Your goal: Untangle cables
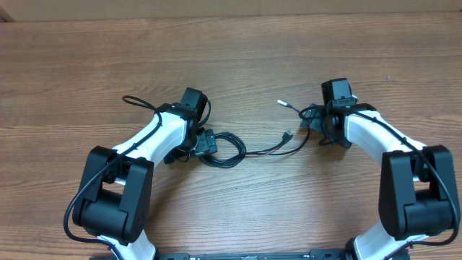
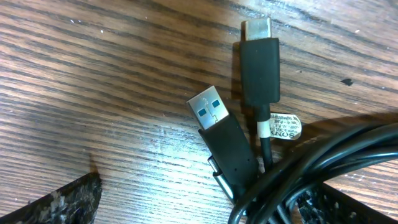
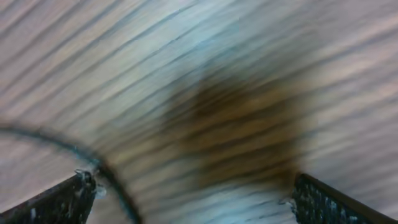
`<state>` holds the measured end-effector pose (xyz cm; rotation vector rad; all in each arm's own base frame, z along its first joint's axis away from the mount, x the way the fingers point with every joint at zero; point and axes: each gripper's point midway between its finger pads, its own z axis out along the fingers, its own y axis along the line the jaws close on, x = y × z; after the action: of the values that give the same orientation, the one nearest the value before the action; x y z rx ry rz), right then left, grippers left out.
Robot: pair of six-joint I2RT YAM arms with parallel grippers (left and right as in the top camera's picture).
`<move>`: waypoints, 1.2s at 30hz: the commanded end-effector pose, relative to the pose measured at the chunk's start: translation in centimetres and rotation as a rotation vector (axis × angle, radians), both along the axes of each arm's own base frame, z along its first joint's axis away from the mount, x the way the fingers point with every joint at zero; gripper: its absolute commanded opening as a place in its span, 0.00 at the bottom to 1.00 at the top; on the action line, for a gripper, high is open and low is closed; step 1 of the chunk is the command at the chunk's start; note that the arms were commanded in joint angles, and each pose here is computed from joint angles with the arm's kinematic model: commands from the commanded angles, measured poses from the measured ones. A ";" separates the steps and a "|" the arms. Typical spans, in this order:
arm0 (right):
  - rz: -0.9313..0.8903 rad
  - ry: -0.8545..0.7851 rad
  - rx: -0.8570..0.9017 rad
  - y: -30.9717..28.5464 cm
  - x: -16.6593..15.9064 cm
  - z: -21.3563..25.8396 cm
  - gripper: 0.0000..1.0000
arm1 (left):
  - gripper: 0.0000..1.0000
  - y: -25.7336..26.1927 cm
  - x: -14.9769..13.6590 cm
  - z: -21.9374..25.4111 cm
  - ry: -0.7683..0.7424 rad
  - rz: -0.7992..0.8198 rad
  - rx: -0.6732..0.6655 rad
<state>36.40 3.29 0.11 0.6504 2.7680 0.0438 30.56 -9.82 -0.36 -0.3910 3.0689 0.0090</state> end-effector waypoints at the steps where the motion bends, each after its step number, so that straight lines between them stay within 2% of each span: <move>1: 0.224 0.180 0.257 5.3 -4.7 -3.5 1.00 | 1.00 0.3 -0.8 -1.6 0.035 0.016 -0.006; 36: 0.212 0.185 0.258 5.2 -4.8 -3.5 1.00 | 0.99 0.3 -0.7 -1.6 0.033 0.015 -0.005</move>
<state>35.95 6.89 0.71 0.4108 2.8504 0.3066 30.81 -9.81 -0.35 -0.3900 3.0582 0.0095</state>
